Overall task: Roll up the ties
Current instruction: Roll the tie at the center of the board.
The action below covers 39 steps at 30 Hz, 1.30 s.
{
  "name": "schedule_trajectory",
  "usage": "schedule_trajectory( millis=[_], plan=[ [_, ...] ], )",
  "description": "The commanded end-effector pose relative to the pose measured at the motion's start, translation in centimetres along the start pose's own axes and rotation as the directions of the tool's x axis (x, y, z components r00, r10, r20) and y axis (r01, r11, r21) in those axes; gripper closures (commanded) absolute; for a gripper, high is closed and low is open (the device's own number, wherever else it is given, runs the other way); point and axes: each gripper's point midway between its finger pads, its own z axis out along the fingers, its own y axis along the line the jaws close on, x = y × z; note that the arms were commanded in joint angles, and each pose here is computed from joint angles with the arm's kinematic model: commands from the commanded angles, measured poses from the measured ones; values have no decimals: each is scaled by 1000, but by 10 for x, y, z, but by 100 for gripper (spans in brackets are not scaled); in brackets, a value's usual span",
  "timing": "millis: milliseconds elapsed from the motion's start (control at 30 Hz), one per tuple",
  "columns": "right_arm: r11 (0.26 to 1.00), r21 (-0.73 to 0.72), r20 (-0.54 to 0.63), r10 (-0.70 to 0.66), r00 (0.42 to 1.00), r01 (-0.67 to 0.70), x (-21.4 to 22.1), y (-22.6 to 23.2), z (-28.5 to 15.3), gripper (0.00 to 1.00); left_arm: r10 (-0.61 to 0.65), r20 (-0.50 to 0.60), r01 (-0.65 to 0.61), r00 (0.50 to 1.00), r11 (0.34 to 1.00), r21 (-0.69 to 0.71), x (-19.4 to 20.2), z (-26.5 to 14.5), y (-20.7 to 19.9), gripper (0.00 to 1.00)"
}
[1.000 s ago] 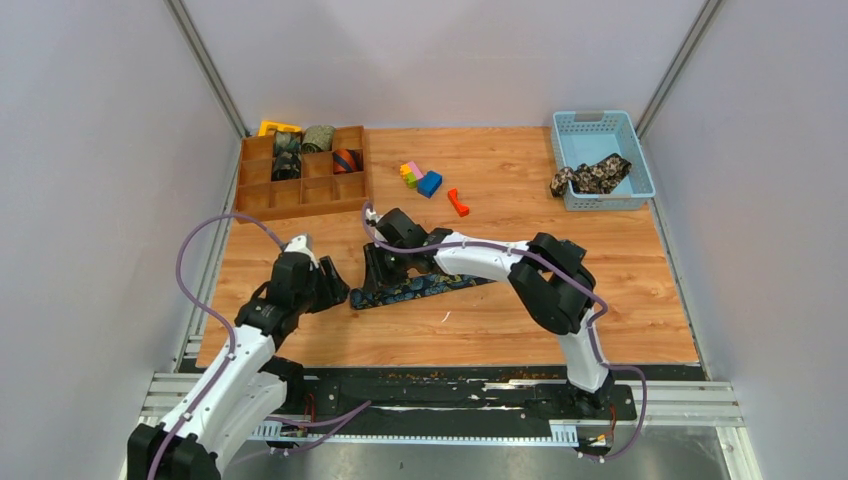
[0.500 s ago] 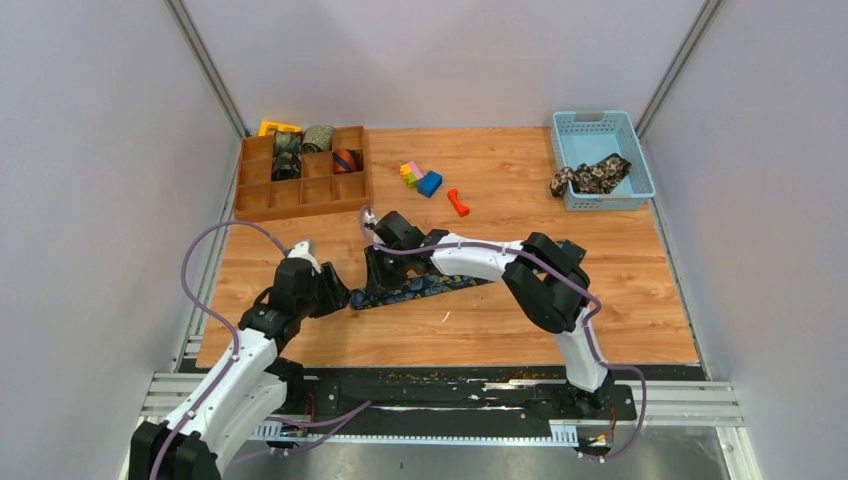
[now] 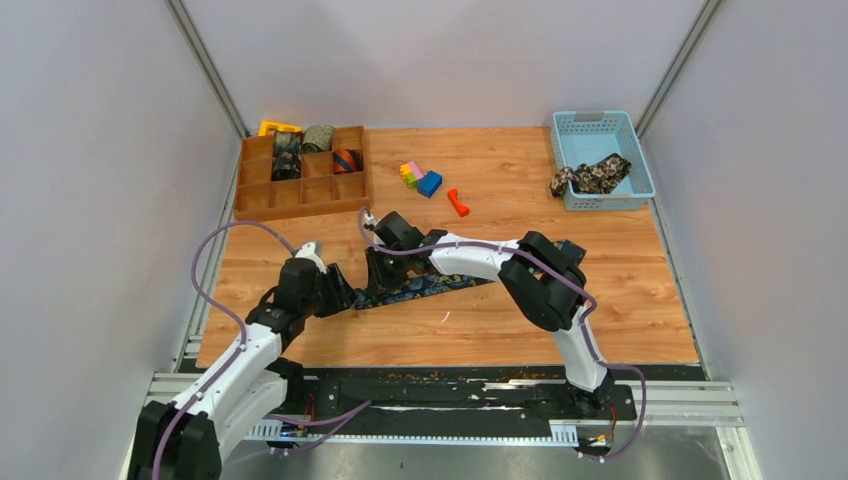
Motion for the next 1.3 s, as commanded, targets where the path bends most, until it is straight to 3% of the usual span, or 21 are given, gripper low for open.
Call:
schedule_trajectory(
  millis=[0, 367, 933, 1267],
  plan=[
    [999, 34, 11, -25, 1000, 24, -2, -15, 8, 85, 17, 31, -19, 999, 998, 58, -9, 4, -11, 43],
    [999, 38, -4, -14, 1000, 14, 5, -24, 13, 86, -18, -45, 22, 999, 995, 98, 8, 17, -10, 48],
    [1000, 29, 3, -7, 1000, 6, 2, -22, 10, 87, -32, -59, 38, 998, 995, 91, 9, 30, -6, 55],
    [1000, 8, 33, -20, 999, 20, -10, -9, -8, 83, -4, -74, 12, 997, 993, 115, 5, 34, -12, 81]
  ],
)
